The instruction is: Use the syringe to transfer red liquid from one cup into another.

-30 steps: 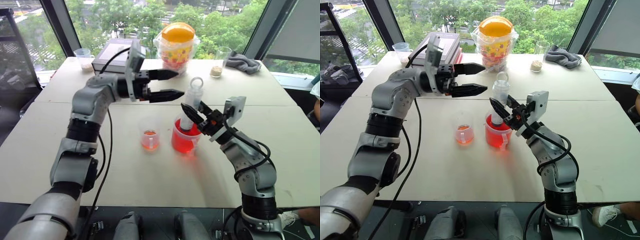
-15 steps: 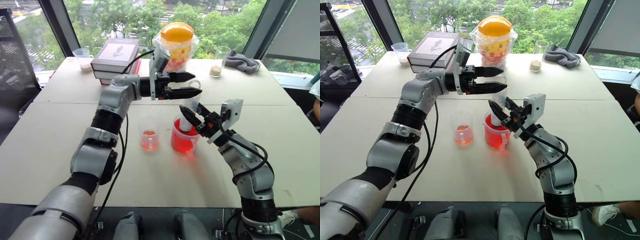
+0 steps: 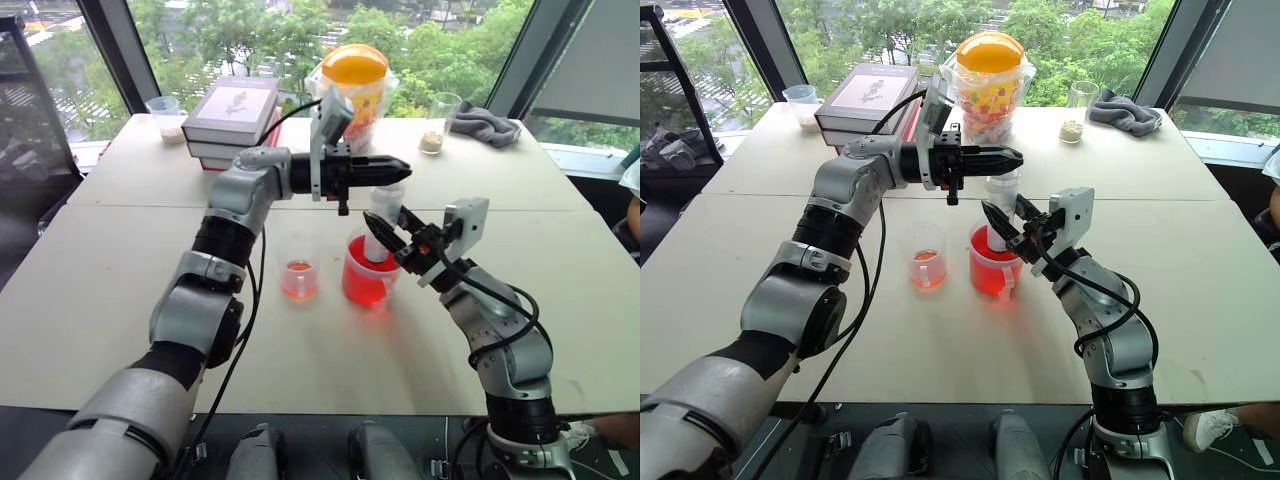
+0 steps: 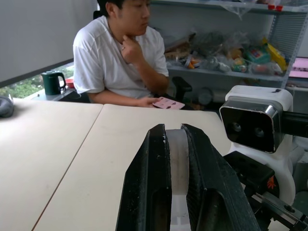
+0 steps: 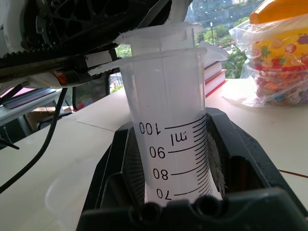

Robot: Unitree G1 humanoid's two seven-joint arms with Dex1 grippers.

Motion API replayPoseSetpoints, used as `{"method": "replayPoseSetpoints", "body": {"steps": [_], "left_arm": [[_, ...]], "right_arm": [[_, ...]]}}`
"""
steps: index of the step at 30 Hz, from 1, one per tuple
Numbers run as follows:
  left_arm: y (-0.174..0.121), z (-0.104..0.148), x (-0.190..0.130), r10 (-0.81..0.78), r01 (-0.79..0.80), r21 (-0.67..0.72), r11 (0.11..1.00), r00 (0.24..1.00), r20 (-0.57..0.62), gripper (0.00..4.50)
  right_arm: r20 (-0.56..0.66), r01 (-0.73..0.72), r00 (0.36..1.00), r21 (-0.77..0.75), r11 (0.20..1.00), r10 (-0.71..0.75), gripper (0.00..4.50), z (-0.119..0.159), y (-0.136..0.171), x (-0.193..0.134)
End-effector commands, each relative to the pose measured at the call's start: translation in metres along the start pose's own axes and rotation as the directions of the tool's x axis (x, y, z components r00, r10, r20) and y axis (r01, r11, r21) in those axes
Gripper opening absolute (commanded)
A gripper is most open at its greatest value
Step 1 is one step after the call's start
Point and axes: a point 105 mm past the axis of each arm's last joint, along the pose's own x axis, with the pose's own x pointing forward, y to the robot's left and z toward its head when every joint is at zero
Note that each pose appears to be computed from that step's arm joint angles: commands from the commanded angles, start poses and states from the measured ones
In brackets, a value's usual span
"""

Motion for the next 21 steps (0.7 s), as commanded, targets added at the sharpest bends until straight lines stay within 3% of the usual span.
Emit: {"method": "replayPoseSetpoints", "body": {"steps": [1, 21], "left_arm": [[0.007, 0.047, -0.005, 0.06, -0.071, 0.125, 0.99, 0.994, 0.092, 0.03], [0.014, 0.074, -0.011, 0.096, -0.121, 0.178, 0.977, 0.985, 0.146, 0.03]], "right_arm": [[0.009, -0.061, 0.998, 0.005, 0.998, 0.061, 1.4, 0.001, 0.014, 0.0], [-0.027, -0.076, 0.997, 0.034, 0.997, 0.077, 1.4, -0.012, 0.016, 0.0]]}}
